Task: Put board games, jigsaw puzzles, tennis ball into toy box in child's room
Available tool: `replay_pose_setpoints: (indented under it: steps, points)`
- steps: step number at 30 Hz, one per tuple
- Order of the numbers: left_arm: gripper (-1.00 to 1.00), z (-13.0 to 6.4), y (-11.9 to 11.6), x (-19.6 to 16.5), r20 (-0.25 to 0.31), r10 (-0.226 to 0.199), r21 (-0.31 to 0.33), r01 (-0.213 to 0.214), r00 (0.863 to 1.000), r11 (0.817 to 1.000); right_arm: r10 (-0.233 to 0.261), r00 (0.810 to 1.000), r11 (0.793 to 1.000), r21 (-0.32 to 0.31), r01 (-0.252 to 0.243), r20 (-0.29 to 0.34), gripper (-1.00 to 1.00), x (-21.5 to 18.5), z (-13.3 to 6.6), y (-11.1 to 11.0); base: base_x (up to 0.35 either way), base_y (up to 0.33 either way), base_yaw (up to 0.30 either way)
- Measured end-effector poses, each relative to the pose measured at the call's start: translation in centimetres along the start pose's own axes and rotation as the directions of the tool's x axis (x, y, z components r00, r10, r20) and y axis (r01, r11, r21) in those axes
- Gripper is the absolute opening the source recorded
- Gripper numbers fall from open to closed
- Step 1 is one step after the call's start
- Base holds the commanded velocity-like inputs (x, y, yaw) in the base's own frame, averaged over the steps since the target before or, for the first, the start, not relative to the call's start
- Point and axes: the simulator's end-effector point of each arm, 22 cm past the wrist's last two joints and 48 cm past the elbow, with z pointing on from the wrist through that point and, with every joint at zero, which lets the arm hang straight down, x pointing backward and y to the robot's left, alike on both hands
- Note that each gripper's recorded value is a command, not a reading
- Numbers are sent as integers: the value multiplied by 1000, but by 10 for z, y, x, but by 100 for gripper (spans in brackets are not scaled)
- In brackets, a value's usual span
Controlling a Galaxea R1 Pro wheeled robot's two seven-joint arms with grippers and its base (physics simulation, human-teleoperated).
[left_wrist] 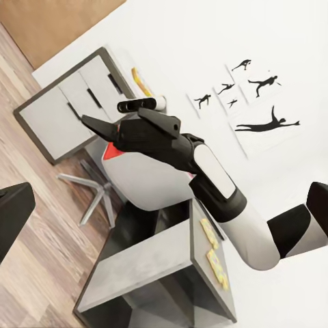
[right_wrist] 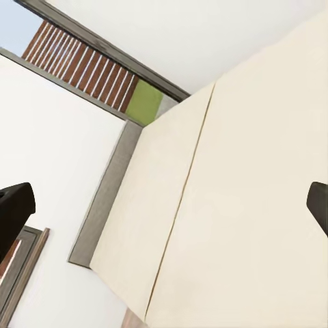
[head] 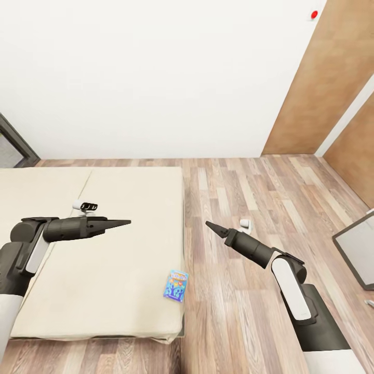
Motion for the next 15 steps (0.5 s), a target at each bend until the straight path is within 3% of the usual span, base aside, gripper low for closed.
replay_pose_setpoints:
  steps: [15]
  points:
    - [100,-1,-13,-6,2,25,3,-25,1000,1000,-18,1000,1000,-12,18,11,100,-8,-2,12,0,0,0]
